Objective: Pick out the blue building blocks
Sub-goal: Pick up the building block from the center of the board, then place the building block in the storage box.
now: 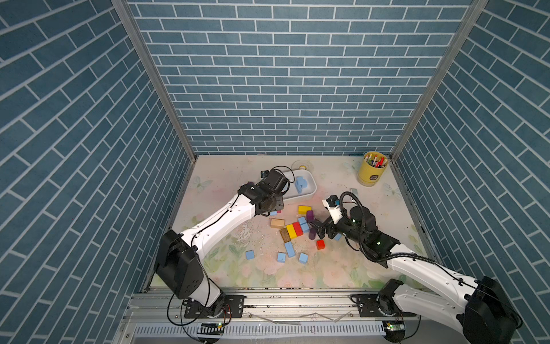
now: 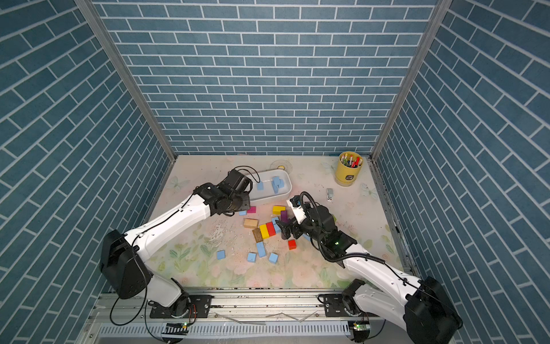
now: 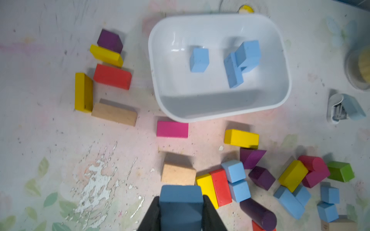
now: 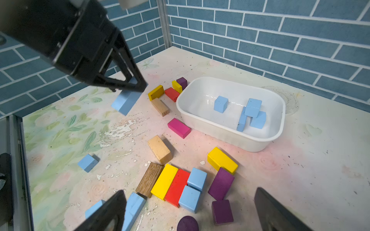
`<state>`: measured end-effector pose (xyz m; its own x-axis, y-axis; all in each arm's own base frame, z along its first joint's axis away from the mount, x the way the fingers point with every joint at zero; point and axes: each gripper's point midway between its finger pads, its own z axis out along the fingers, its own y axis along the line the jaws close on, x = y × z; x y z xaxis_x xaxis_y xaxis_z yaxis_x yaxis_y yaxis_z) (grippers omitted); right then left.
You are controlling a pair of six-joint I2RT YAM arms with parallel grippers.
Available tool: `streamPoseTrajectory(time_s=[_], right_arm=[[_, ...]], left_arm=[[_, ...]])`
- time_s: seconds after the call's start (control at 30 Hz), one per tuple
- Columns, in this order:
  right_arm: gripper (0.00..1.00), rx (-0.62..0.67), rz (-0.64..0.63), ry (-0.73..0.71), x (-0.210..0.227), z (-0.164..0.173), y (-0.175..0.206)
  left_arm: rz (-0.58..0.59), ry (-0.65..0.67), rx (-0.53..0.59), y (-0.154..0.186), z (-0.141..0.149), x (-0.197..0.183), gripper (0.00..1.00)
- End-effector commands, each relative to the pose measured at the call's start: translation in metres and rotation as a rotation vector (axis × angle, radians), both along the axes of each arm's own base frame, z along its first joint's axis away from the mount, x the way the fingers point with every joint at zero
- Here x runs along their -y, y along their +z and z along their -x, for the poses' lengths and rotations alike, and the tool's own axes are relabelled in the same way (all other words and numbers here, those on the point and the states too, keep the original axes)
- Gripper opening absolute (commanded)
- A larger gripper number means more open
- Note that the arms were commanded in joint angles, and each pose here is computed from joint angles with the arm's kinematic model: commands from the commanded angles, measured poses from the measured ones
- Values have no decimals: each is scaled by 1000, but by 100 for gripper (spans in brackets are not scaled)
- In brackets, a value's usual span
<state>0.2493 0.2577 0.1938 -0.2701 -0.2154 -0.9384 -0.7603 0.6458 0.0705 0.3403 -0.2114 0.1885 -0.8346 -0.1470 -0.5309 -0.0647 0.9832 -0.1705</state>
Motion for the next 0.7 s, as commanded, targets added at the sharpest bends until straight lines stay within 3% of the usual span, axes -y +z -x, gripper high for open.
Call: streamPoseTrajectory(time_s=[0.0,0.23,0.67], right_arm=[[99,73,12,2,2,-2,7],[99,88,4,7,2,0,8],[99,92,1,15,2,1,9]], left_arm=[[-79,-15,-8,0,-19,-1,12],[-91,-12,-15,-6,-67,18,12],[-175,71,-101,-77,-130,9,12]])
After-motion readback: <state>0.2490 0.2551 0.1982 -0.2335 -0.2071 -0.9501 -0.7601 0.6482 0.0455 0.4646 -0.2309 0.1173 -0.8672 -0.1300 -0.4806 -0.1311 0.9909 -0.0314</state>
